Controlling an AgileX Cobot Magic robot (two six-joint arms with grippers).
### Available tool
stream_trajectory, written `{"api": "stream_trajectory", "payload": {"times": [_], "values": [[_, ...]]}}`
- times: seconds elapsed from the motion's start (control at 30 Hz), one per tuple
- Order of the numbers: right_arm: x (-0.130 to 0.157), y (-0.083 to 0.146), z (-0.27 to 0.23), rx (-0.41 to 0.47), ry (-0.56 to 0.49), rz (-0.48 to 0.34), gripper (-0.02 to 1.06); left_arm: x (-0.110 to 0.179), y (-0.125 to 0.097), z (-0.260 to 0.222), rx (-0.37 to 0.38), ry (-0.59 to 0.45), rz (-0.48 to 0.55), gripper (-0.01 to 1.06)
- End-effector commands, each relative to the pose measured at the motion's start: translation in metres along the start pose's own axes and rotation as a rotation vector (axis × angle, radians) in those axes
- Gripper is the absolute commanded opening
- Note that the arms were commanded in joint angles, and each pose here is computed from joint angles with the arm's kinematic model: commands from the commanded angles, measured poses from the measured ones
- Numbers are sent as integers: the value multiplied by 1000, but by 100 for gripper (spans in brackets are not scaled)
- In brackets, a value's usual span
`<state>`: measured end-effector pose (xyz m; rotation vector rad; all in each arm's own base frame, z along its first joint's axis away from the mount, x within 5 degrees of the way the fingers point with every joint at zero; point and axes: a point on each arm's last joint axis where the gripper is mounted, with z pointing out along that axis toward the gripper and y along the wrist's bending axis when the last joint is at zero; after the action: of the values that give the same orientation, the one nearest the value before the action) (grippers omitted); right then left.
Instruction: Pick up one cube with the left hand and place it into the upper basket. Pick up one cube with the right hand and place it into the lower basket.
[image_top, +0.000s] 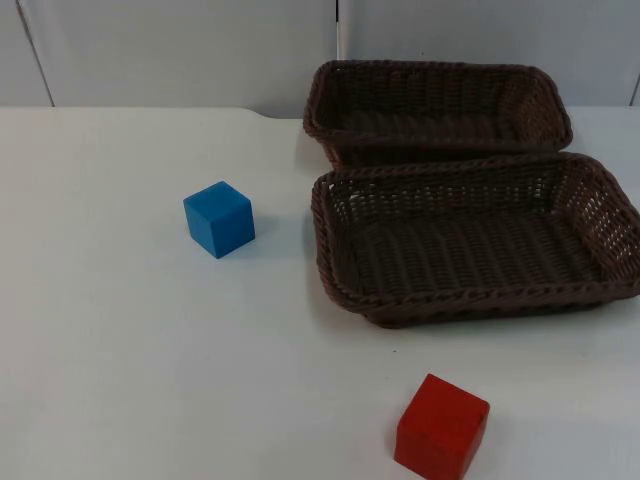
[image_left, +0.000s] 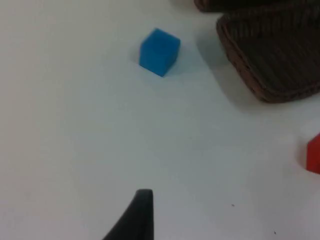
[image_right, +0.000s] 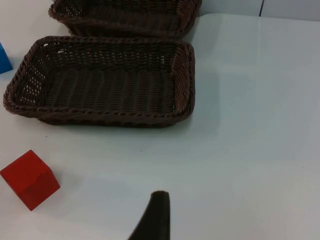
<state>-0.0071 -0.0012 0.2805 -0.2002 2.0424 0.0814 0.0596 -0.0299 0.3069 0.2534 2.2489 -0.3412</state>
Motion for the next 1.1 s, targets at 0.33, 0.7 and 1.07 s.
{"api": "stream_trajectory", "payload": {"times": [0.33, 0.7, 1.07], "values": [[0, 0, 0, 8, -5, -3, 81, -21, 9, 39, 106, 117, -20, 105], [0, 0, 0, 8, -5, -3, 81, -32, 15, 63, 158, 130, -33, 105], [0, 0, 0, 8, -5, -3, 81, -36, 20, 82, 184, 191, -22, 105]]}}
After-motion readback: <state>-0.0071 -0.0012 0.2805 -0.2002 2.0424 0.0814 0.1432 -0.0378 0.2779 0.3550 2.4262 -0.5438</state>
